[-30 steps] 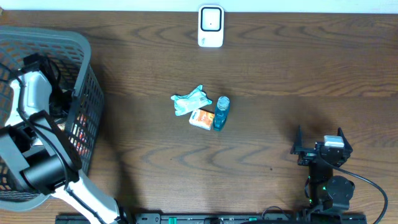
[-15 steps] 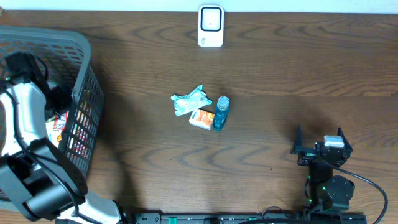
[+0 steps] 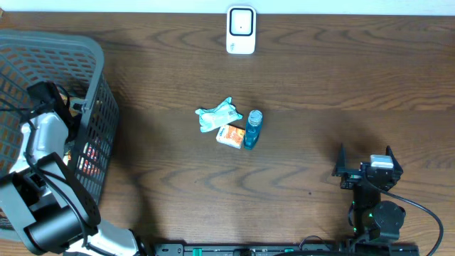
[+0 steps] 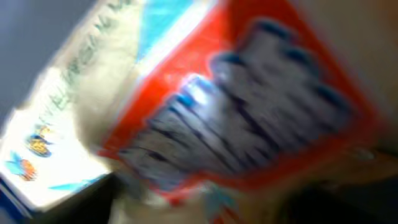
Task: Scan the item barcode
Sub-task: 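Reach the left gripper into the basket and grasp the cream snack bag, then lift the snack bag with the left gripper toward the scanner, then lower the snack bag right of the bottle and open the left gripper, then reach the left gripper into the basket and grasp the red Top chocolate bar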
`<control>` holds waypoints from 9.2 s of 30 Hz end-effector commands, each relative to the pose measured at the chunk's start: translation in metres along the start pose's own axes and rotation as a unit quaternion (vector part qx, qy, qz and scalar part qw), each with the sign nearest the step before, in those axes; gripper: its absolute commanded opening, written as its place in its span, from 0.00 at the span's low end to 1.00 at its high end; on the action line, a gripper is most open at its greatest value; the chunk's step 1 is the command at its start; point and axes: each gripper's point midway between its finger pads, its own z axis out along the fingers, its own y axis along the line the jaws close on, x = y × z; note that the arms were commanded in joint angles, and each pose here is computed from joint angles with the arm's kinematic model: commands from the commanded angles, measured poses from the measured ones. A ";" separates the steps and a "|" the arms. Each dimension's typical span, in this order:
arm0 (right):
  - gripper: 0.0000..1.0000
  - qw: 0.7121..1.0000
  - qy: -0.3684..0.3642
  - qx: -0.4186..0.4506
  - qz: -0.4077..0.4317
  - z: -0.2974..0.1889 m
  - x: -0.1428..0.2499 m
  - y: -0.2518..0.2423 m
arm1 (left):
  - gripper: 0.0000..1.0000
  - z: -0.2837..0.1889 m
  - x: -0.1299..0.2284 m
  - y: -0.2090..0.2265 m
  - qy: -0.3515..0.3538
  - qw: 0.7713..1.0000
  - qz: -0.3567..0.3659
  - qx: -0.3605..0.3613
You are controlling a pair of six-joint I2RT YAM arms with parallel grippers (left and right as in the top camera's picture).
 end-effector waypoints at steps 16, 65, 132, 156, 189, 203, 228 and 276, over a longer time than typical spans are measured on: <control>0.99 1.000 0.001 0.006 -0.005 0.000 0.001 -0.002 | 0.07 -0.067 -0.054 0.000 -0.118 0.992 -0.027 0.023; 0.99 1.000 0.001 0.006 -0.005 0.000 0.001 -0.002 | 0.99 -0.062 0.030 0.041 -0.023 0.964 -0.253 -0.076; 0.99 1.000 0.001 0.006 -0.005 0.000 0.001 -0.002 | 0.07 -0.455 0.040 -0.132 -0.355 0.697 0.166 0.600; 0.99 1.000 0.001 0.006 -0.005 0.000 0.001 -0.002 | 0.08 -0.377 0.251 -0.431 -0.112 0.715 0.247 0.644; 0.99 1.000 0.001 0.006 -0.005 0.000 0.001 -0.002 | 0.17 -0.190 0.332 -0.421 -0.091 0.877 0.288 0.373; 0.99 1.000 0.001 0.006 -0.005 0.000 0.001 -0.002 | 0.34 -0.198 0.357 -0.422 -0.085 0.865 0.309 0.385; 0.99 1.000 0.001 0.006 -0.005 0.000 0.001 -0.002 | 0.29 -0.170 0.376 -0.349 -0.038 0.887 0.384 0.253; 0.99 1.000 0.001 0.006 -0.005 0.000 0.001 -0.002 | 0.79 -0.313 -0.016 0.016 -0.331 0.929 -0.165 -0.005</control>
